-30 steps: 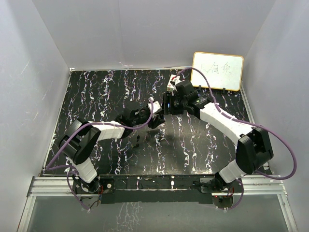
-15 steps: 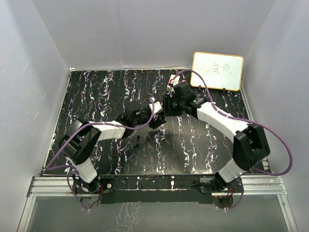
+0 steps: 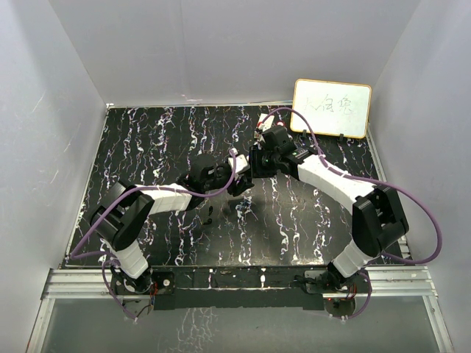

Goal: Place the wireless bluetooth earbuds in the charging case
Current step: Pick up the charging case at the center of the board.

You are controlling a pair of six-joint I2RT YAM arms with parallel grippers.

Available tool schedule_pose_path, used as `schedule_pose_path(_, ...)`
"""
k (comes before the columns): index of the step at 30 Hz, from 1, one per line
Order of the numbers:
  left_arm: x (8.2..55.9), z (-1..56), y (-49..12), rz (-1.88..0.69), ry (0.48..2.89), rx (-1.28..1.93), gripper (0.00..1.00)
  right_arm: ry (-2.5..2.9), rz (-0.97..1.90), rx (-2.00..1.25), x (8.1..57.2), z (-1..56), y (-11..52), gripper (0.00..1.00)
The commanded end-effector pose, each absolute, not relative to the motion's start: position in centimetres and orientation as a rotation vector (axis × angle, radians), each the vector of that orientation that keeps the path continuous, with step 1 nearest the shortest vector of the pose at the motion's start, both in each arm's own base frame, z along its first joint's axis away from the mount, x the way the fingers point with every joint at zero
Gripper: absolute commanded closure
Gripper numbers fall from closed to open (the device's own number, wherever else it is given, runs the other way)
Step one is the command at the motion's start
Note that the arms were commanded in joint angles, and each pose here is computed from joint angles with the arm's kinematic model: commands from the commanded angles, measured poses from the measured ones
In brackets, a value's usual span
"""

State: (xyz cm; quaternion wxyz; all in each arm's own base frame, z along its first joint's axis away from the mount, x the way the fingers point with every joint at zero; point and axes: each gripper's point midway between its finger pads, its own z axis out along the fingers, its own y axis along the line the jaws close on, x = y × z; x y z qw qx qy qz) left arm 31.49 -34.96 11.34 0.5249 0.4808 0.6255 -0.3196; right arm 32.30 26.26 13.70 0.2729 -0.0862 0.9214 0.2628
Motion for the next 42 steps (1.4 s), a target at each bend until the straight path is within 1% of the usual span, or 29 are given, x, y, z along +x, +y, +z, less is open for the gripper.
schedule_pose_path(1, 31.7, 15.1, -35.8, -0.764, 1.383, 1.146, 1.00, 2.433, 0.724, -0.232, 33.1, 14.7, 26.8, 0.72)
schedule_pose_path(4, 31.7, 15.2, -35.8, -0.760, 1.381, 1.146, 1.00, 2.433, 0.726, -0.228, 33.0, 14.6, 26.9, 0.77)
schedule_pose_path(9, 31.7, 15.2, -35.7, -0.756, 1.379, 1.144, 1.00, 2.437, 0.719, -0.223, 33.0, 14.6, 26.7, 0.91)
schedule_pose_path(11, 31.7, 15.2, -35.6, -0.752, 1.380, 1.140, 1.00, 2.437, 0.714, -0.213, 33.0, 14.6, 26.6, 0.95)
schedule_pose_path(16, 31.8, 15.1, -35.3, -0.744, 1.373, 1.114, 1.00, 2.435, 0.736, -0.202, 33.0, 14.6, 26.4, 0.98)
schedule_pose_path(20, 31.7, 15.5, -35.0, -0.743, 1.354, 1.059, 1.00, 2.422, 0.808, -0.182, 32.9, 15.0, 26.0, 1.00)
schedule_pose_path(26, 31.6, 16.5, -34.5, -0.740, 1.317, 1.001, 1.00, 2.406, 0.880, -0.145, 32.8, 15.2, 25.2, 1.00)
schedule_pose_path(30, 31.6, 17.3, -34.2, -0.734, 1.294, 0.971, 0.86, 2.399, 0.911, -0.126, 32.8, 15.1, 24.8, 1.00)
schedule_pose_path(34, 31.4, 18.1, -33.9, -0.736, 1.263, 0.943, 0.67, 2.378, 0.950, -0.108, 32.8, 15.3, 24.4, 1.00)
schedule_pose_path(35, 31.4, 18.2, -33.9, -0.737, 1.258, 0.938, 0.63, 2.373, 0.959, -0.100, 32.9, 15.2, 24.3, 1.00)
schedule_pose_path(38, 31.2, 18.3, -33.8, -0.740, 1.250, 0.931, 0.58, 2.356, 1.001, -0.079, 32.8, 15.3, 23.9, 1.00)
schedule_pose_path(42, 30.9, 19.0, -33.5, -0.745, 1.216, 0.905, 0.47, 2.336, 1.039, -0.057, 32.8, 15.5, 23.4, 1.00)
